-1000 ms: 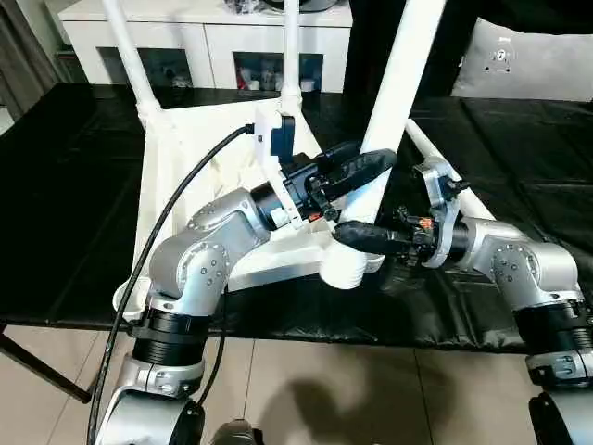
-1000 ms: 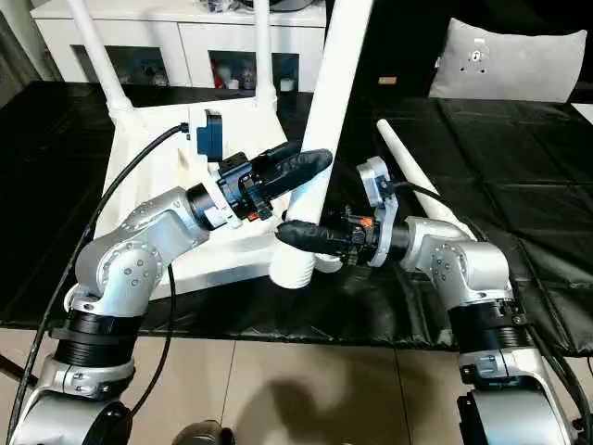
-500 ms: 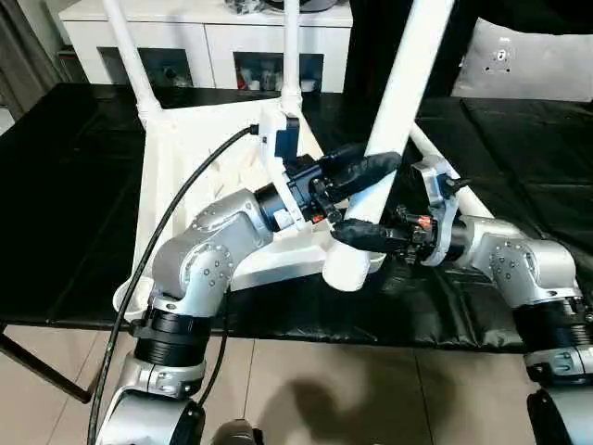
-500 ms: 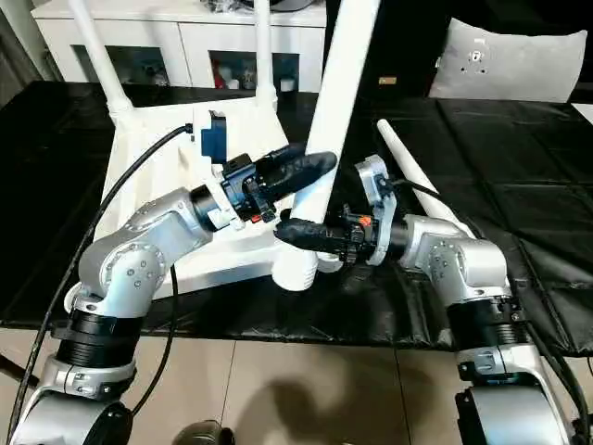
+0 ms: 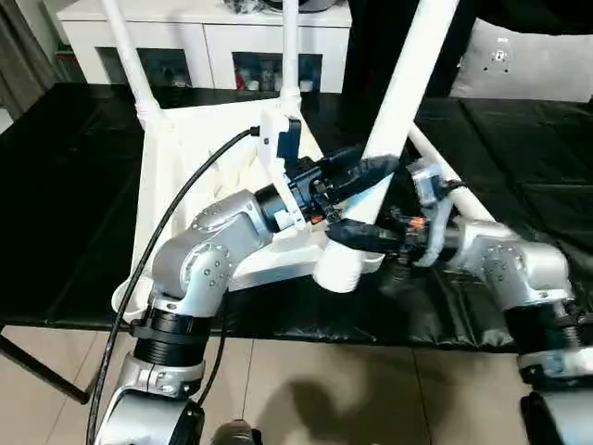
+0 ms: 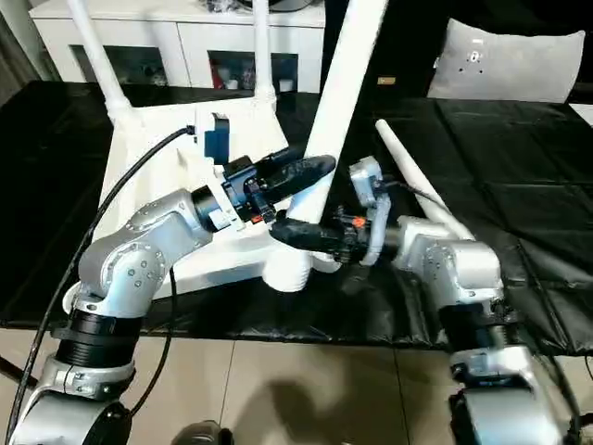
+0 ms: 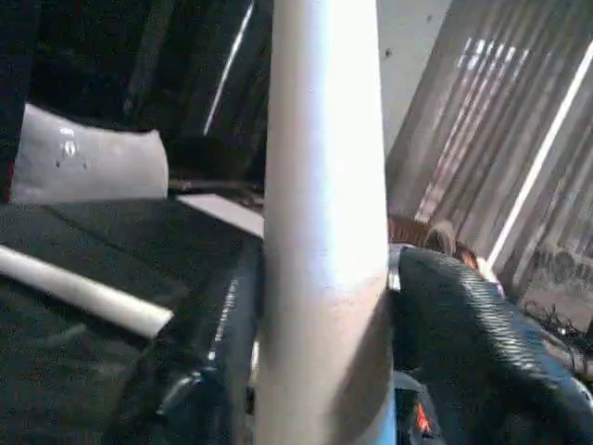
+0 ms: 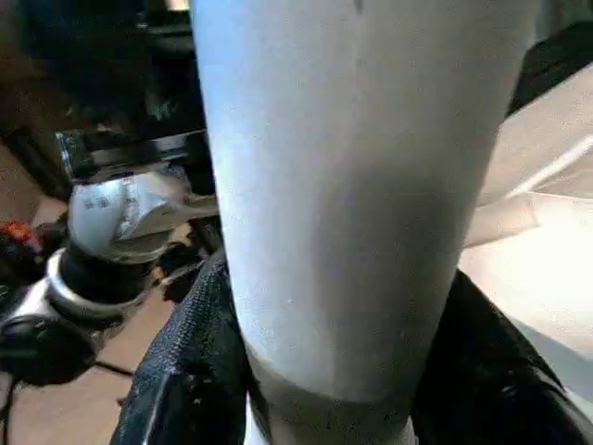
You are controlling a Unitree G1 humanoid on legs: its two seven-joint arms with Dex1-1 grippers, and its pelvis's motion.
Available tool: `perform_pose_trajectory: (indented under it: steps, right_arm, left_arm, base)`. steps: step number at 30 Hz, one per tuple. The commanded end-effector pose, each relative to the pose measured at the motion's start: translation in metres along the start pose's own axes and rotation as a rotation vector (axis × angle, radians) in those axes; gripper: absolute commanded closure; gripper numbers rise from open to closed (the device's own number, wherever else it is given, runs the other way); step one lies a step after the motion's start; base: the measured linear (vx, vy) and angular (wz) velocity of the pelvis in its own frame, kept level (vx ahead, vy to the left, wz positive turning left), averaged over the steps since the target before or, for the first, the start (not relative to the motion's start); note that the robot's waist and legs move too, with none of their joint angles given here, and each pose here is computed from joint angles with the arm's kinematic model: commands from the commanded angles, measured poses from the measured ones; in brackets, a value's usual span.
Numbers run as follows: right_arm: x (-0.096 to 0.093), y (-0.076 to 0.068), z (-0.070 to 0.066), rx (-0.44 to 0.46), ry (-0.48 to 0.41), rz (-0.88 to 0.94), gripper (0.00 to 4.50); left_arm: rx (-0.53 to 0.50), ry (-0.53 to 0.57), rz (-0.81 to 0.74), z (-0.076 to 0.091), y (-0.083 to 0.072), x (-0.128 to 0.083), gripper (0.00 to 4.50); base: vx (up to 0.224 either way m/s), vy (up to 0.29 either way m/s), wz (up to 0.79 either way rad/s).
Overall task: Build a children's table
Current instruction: Pick table leg
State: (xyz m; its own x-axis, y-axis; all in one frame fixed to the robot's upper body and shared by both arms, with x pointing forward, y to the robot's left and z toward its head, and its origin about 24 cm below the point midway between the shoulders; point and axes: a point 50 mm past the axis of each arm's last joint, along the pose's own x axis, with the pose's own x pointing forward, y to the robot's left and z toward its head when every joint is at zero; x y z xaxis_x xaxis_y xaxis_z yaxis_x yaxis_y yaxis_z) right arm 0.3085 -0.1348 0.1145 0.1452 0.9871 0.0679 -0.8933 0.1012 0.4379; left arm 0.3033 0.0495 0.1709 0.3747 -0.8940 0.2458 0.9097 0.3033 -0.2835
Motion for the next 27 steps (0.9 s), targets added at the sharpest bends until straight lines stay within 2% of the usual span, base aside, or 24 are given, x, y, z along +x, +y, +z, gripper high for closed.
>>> perform_pose_trajectory:
  steps: [1,3,5,6,7,13,14,16,18,20,22,27]
  right_arm:
    - [0.005,0.001,0.001,-0.04,-0.031,-0.061,2.63]
    - [0.008,-0.001,-0.003,-0.057,-0.049,-0.118,2.63]
    - [0.01,-0.002,-0.006,-0.054,-0.053,-0.146,2.63]
    - [0.01,-0.002,-0.006,-0.054,-0.053,-0.146,2.63]
    - [0.013,0.0,-0.009,-0.052,-0.054,-0.153,2.63]
    - [0.013,-0.001,-0.017,-0.043,-0.062,-0.218,2.63]
    - [0.012,-0.002,-0.015,-0.059,-0.127,-0.254,2.63]
    - [0.01,-0.001,-0.014,-0.061,-0.163,-0.286,2.63]
    - [0.009,0.0,-0.015,-0.047,-0.153,-0.295,2.63]
    - [0.001,0.003,-0.015,-0.041,-0.157,-0.334,2.63]
    - [-0.002,0.004,-0.015,-0.052,-0.163,-0.35,2.64]
    - [-0.024,-0.002,-0.013,-0.116,-0.186,-0.542,2.64]
  left_arm:
    - [0.015,0.031,-0.121,-0.002,-0.02,0.009,1.8]
    - [0.031,0.064,-0.162,-0.007,-0.027,0.01,1.59]
    - [0.05,0.091,-0.19,-0.01,-0.032,0.012,1.57]
    - [0.05,0.091,-0.19,-0.01,-0.032,0.012,1.46]
    - [0.062,0.101,-0.205,-0.012,-0.036,0.014,1.17]
    - [0.084,0.083,-0.2,-0.013,-0.039,0.015,0.8]
    - [0.033,0.005,-0.132,-0.006,-0.03,0.014,0.8]
    - [-0.01,-0.06,-0.078,0.0,-0.022,0.01,0.75]
    - [-0.029,-0.086,-0.057,0.002,-0.018,0.007,0.75]
    - [-0.056,-0.122,0.018,0.006,-0.004,-0.01,0.75]
    - [-0.046,-0.105,0.038,0.005,-0.001,-0.015,0.75]
    - [0.093,0.101,0.165,-0.011,0.017,-0.041,0.75]
  base:
    - [0.0,0.0,0.0]
    - [0.0,0.0,0.0]
    - [0.0,0.0,0.0]
    - [0.0,0.0,0.0]
    - [0.0,0.0,0.0]
    - [0.0,0.0,0.0]
    - [0.0,0.0,0.0]
    - [0.0,0.0,0.0]
    - [0.0,0.0,0.0]
    - [0.0,0.0,0.0]
    - [0.0,0.0,0.0]
    - [0.0,0.0,0.0]
